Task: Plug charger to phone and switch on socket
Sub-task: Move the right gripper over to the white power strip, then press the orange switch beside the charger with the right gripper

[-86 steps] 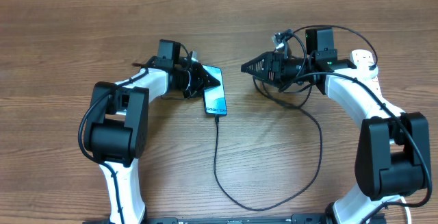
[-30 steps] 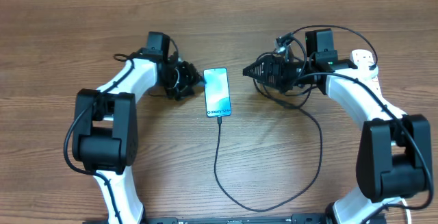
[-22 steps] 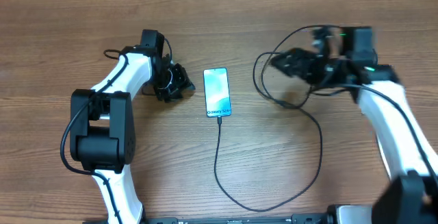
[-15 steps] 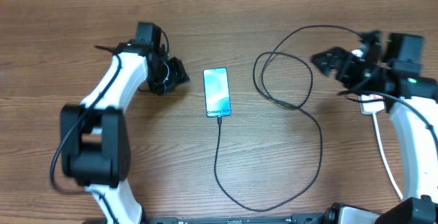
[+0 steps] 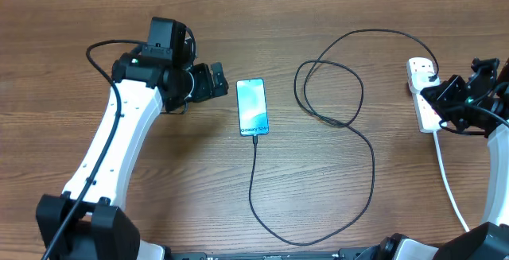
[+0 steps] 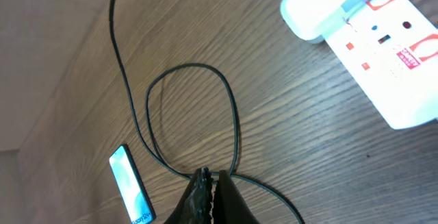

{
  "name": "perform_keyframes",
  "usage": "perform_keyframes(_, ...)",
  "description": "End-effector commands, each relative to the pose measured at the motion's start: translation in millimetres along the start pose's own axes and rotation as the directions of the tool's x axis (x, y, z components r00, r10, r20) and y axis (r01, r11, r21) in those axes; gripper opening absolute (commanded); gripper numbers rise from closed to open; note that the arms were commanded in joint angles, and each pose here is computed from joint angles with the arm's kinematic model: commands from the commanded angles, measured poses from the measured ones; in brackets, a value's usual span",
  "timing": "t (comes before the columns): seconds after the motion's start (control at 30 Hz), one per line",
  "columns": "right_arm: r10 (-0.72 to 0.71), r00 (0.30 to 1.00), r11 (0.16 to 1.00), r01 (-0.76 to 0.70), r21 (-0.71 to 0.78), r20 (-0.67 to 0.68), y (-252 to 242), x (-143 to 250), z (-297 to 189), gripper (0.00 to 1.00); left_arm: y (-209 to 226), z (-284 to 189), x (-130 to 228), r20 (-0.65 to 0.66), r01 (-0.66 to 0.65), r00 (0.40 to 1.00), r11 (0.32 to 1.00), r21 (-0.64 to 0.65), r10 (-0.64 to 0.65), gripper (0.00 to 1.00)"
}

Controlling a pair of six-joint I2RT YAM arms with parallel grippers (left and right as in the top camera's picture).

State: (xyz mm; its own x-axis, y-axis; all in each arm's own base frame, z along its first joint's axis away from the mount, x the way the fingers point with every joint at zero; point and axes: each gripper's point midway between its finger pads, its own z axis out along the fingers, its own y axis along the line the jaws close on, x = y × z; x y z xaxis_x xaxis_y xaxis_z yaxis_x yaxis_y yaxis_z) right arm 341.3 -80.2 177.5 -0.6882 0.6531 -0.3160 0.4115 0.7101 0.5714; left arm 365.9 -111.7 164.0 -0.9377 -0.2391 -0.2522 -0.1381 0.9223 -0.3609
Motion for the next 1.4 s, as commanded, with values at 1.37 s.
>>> perform_keyframes(1.37,-0.036,0.99,0.978,0.007,0.209,0.134,-42.7,-43.0,13.0,0.04,1.9,-46.8,57.0,0.18,-0.181,0.959,0.961,-0.21,0.22,0.99)
